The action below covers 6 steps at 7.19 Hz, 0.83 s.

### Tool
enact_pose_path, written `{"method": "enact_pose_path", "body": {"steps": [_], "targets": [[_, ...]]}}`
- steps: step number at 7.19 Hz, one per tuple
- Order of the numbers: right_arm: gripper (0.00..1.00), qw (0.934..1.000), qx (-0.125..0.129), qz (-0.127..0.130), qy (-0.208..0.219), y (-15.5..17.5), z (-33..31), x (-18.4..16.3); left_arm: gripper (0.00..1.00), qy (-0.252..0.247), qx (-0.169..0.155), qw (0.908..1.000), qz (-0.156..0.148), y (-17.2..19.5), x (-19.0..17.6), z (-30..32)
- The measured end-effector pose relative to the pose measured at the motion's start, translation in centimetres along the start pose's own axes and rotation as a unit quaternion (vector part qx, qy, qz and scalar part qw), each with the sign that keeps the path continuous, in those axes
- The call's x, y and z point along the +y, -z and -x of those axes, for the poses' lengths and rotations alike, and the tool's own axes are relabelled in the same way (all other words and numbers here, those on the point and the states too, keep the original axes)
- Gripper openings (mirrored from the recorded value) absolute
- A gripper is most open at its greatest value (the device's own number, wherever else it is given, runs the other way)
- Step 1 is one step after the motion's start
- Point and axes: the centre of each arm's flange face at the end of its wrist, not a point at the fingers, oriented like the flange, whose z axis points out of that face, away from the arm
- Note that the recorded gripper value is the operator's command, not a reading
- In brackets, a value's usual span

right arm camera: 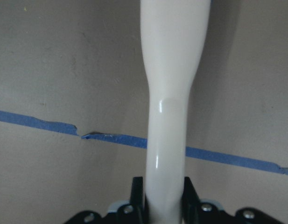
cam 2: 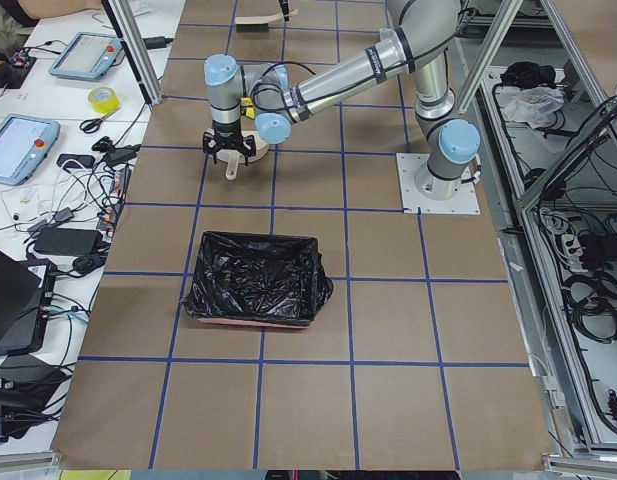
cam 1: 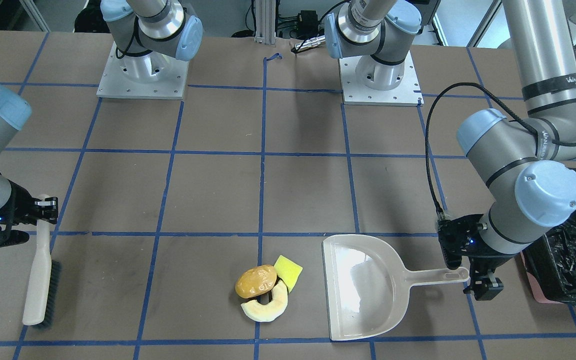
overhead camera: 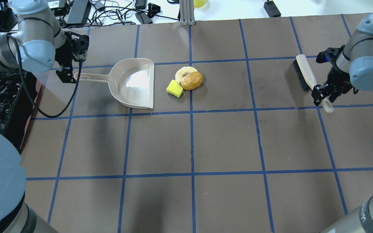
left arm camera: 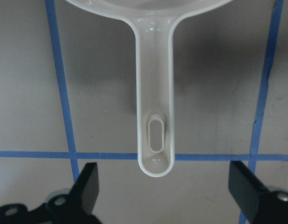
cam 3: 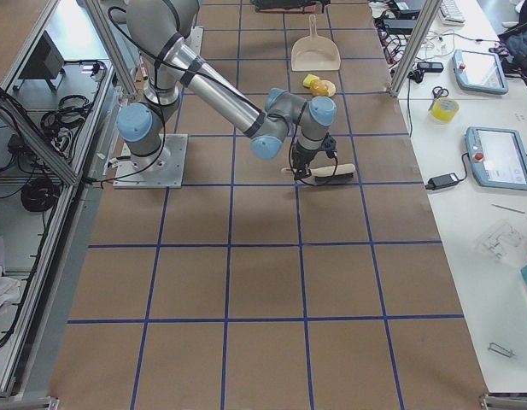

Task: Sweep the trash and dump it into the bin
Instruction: 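Grasp the dustpan handle with left gripper while right gripper grasps brush handle, then lift the brush with the right gripper and move it behind the roll and sponge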

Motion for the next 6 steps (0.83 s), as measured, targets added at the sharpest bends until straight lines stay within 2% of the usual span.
{"method": "enact_pose_path", "body": {"steps": [3,5,6], "targets": [[0.0,1.0,-0.002,0.001,0.0,0.4,0.1,-0.1,0.94,0.014,0.003,0.9997,-0.02,-2.4,-0.3,0.5],[0.0,0.9998,0.0,-0.005,-0.019,1.5,1.1,-0.5,0.93,0.031,0.011,0.9992,-0.024,-3.3,-0.6,0.3],[0.0,0.9995,-0.001,-0.004,-0.032,2.3,2.5,-1.1,0.78,0.036,0.013,0.999,-0.025,-3.5,-0.7,0.2]]}}
